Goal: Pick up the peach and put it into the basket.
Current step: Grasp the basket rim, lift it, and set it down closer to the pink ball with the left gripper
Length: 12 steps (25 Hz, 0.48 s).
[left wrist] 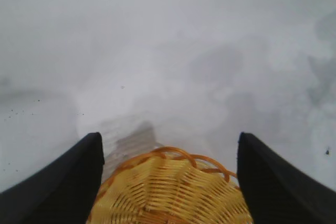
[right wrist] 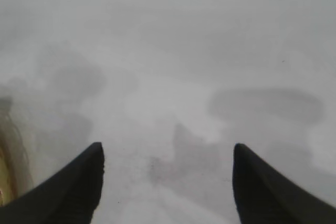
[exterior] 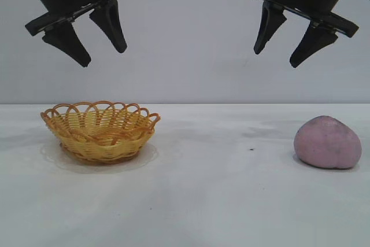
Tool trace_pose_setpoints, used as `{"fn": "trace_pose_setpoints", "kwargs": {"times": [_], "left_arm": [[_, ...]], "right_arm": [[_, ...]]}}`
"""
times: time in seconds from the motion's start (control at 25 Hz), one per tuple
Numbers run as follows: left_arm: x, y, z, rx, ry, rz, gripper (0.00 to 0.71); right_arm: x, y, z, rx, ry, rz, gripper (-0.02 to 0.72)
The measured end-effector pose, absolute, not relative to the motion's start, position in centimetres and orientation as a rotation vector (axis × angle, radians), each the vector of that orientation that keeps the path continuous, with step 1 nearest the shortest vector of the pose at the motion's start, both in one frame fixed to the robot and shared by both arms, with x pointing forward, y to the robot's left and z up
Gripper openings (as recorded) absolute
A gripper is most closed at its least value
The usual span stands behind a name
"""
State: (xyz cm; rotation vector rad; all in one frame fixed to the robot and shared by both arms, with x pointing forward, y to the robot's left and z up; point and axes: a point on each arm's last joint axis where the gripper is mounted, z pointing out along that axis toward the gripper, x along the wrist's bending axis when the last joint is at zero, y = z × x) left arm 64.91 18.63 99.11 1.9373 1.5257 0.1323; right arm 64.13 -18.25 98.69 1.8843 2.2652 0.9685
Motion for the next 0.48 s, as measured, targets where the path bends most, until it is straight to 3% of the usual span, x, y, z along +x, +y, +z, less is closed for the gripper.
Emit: {"fn": "trace_pose_setpoints", "kwargs": {"times": [0.48], "left_arm": [[64.73, 18.64, 99.00, 1.964, 1.522, 0.117, 0.519]], "right_arm": [[64.13, -18.25, 98.69, 1.884, 2.265, 0.969, 0.449]]}}
